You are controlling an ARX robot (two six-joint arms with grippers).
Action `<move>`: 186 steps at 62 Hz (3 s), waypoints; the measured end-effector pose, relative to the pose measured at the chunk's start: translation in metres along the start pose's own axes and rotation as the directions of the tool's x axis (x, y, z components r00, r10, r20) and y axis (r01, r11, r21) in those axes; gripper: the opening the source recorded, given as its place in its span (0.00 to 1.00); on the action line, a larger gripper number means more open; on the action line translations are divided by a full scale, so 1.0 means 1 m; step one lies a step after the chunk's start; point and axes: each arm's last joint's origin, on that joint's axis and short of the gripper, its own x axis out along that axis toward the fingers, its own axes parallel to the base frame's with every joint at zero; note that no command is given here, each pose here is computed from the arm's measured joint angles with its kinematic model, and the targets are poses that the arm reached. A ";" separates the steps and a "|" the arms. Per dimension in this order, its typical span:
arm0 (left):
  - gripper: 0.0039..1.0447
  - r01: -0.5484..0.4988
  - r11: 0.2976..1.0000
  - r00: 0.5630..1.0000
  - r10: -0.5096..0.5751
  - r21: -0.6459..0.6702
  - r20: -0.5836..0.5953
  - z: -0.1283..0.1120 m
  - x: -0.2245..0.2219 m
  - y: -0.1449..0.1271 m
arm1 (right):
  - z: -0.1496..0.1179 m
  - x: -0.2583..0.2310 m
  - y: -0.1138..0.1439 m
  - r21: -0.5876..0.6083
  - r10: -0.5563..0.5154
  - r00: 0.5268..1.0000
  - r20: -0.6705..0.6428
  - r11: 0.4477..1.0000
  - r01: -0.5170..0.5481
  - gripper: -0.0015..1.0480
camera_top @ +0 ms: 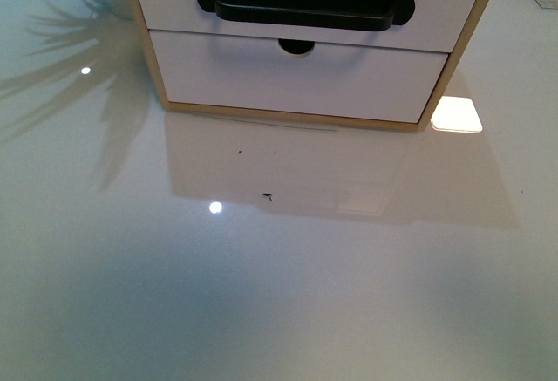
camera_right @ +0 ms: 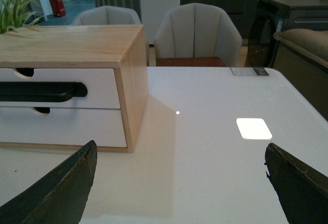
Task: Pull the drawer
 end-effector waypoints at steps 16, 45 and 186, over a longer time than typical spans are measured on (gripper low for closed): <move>0.93 0.000 1.000 1.000 0.000 0.000 0.000 0.000 0.000 0.000 | 0.000 0.000 0.000 0.000 0.000 1.000 0.000 1.000 0.000 0.91; 0.93 0.000 1.000 1.000 0.000 0.000 0.000 0.000 0.000 0.000 | 0.000 0.000 0.000 0.000 0.000 1.000 0.000 1.000 0.000 0.91; 0.93 0.948 0.099 0.280 -0.710 0.303 -0.646 0.041 0.250 -0.128 | 0.050 0.199 0.083 -0.320 0.543 0.516 -0.663 0.417 -0.851 0.91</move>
